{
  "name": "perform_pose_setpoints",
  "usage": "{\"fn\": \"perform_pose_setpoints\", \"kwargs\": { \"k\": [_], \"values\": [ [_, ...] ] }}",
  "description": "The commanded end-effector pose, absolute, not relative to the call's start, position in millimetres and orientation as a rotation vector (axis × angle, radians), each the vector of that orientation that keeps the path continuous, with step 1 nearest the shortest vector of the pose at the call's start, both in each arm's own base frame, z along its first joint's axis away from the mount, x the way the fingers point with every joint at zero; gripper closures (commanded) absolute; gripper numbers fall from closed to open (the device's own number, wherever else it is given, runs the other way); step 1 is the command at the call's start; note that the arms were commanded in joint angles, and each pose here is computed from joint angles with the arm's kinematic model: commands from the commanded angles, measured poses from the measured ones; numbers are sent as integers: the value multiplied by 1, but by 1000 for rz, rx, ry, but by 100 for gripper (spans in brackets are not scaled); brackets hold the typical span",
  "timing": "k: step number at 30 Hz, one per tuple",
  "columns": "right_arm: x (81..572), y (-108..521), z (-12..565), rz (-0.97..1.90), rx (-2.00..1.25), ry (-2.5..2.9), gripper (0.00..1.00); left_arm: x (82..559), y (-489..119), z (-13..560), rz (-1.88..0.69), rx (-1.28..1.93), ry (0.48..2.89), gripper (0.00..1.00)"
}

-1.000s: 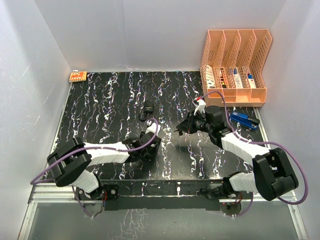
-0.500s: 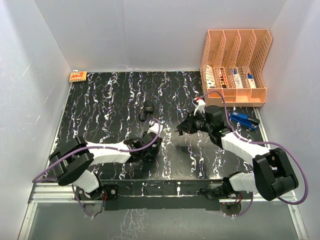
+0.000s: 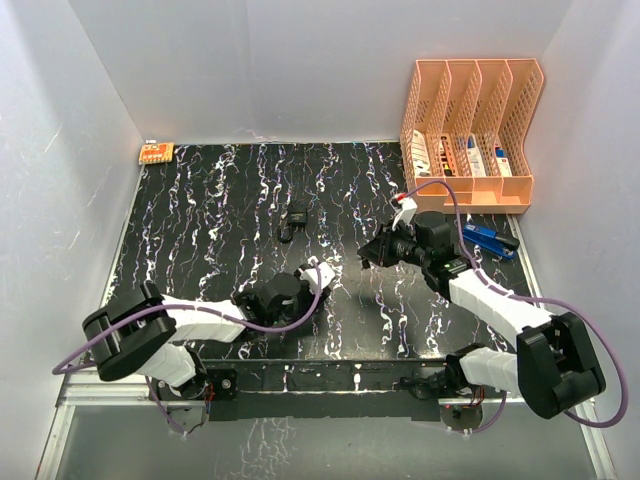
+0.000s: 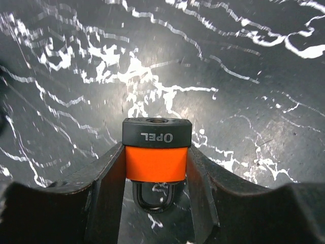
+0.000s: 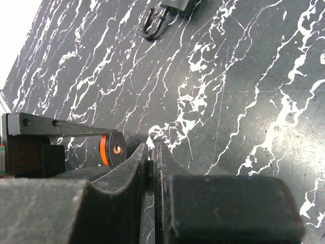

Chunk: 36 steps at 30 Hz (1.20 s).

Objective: Unlock with the key

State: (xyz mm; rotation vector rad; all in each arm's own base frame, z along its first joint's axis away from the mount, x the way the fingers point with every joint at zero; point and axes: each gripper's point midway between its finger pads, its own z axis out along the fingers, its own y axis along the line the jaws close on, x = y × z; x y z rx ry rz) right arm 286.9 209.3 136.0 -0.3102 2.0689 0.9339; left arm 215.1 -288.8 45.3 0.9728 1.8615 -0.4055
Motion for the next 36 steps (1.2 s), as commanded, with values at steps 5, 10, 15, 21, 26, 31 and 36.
{"fn": "perform_pose_setpoints", "kwargs": {
  "k": [5, 10, 15, 21, 26, 31, 36],
  "values": [
    [287, 208, 165, 921, -334, 1968, 100, 226, -329, 88, -468, 1086, 1467, 100],
    [279, 208, 162, 926, -341, 1965, 100, 229, -338, 91, -495, 1092, 1375, 100],
    [272, 208, 161, 936, -344, 1941, 100, 234, -342, 99, -507, 1063, 1291, 100],
    [265, 209, 158, 946, -350, 1927, 100, 235, -341, 111, -535, 1017, 1204, 100],
    [261, 213, 158, 965, -357, 1906, 100, 233, -344, 114, -560, 1009, 1158, 100],
    [258, 216, 160, 972, -363, 1879, 100, 228, -347, 117, -590, 1016, 1131, 100],
    [255, 220, 164, 978, -377, 1859, 100, 224, -349, 118, -608, 1034, 1108, 100]
  ]
}}
